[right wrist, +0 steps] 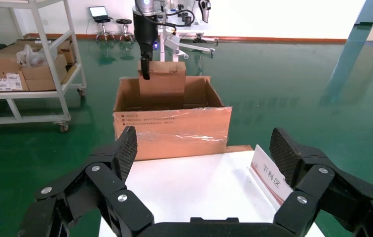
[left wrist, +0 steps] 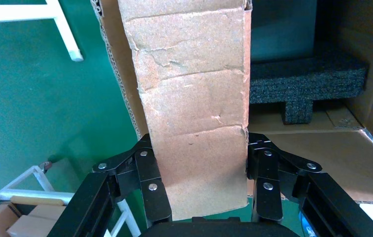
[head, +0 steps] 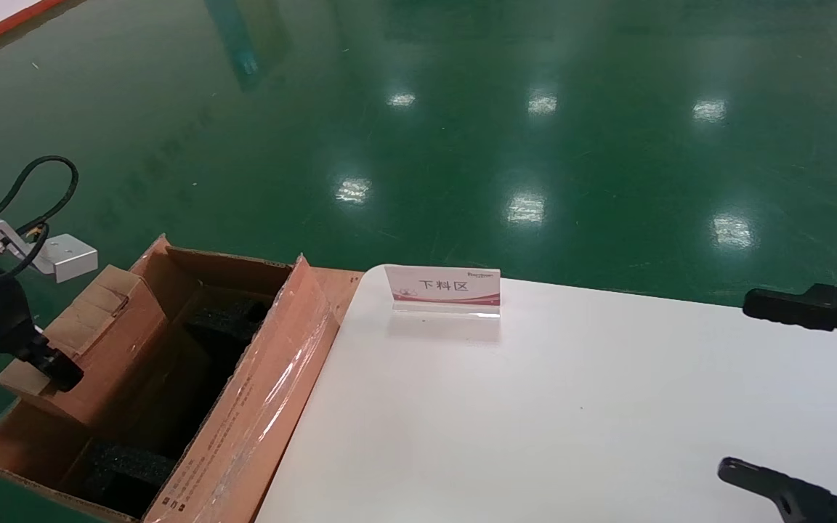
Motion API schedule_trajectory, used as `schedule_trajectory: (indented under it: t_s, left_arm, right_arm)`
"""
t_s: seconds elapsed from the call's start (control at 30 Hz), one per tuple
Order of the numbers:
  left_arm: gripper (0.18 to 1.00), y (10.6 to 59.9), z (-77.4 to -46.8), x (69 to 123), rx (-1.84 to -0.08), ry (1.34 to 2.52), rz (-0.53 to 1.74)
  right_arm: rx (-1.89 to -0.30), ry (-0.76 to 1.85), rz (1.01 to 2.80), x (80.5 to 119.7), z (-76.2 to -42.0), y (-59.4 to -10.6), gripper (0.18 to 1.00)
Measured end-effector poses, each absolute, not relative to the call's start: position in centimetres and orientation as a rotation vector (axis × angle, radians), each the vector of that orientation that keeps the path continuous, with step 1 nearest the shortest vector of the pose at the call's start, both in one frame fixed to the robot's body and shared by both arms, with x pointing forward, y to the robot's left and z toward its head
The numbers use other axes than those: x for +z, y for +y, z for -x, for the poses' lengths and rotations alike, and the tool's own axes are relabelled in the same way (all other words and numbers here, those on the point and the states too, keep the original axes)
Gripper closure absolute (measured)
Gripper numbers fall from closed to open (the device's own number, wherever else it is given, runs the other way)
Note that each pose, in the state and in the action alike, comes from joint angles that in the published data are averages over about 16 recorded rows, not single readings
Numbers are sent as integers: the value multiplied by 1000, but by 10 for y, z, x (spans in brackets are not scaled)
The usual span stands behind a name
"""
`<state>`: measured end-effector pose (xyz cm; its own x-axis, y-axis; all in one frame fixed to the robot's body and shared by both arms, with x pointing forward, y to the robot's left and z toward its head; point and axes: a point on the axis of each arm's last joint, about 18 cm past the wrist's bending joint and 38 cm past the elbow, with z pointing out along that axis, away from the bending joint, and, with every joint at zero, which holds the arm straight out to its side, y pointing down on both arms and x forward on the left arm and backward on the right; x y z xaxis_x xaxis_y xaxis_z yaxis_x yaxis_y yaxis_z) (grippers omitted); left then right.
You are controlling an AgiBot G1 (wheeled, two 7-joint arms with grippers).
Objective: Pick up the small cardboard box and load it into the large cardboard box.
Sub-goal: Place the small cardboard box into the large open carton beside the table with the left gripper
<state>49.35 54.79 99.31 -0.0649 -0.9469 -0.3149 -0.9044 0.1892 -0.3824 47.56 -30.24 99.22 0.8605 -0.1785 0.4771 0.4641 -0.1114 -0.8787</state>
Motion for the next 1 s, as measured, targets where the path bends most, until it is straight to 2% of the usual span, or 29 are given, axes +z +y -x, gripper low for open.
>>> schedule_trajectory:
  t_s: [1.0]
  left_arm:
    - [879,552,-522,993,-107,1921,1700]
  right_arm:
    - [-552,-229,1595,992,-476,-302,178]
